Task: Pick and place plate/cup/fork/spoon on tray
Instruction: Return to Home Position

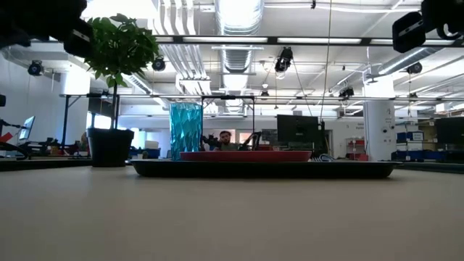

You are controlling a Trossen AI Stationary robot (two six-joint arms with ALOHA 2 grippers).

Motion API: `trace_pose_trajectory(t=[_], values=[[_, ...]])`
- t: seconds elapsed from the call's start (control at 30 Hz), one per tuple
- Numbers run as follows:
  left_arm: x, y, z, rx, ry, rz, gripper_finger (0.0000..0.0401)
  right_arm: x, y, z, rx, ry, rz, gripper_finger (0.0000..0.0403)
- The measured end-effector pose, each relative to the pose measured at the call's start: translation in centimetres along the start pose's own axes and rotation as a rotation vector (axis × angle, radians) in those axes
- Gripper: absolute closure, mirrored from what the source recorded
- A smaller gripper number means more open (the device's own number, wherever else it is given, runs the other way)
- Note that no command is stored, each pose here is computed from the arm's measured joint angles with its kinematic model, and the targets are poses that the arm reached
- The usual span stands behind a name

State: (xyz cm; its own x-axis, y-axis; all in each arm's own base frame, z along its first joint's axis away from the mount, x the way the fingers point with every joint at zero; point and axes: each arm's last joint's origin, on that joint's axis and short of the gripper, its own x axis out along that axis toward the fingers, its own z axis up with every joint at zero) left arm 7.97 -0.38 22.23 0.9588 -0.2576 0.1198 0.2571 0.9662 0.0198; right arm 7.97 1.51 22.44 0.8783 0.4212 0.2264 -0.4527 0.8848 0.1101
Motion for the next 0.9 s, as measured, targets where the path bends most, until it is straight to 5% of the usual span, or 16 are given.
trace_pose_trajectory(t=[0.27,0.57,0.77,0.9], values=[[0.9,0.4,-3.6,-0.034,-0.09,-0.015,0.0367,0.1,-0.3,-1.2,-0.013,0.031,-0.015,0.0351],[0.9,0.4,-3.7,0.042,-0.095,-0.001,0.0367,0.2,-1.0,-2.9,-0.135,0.071,-0.115,0.0351],[1.0,1.0,-4.7,-0.007,-0.001,0.189,0.0367,0.0,-2.1,-5.0,-0.196,0.14,-0.346,0.0351],[1.0,1.3,-5.0,-0.033,0.034,0.301,0.0367,-0.1,-2.2,-5.0,-0.259,0.155,-0.387,0.0351]])
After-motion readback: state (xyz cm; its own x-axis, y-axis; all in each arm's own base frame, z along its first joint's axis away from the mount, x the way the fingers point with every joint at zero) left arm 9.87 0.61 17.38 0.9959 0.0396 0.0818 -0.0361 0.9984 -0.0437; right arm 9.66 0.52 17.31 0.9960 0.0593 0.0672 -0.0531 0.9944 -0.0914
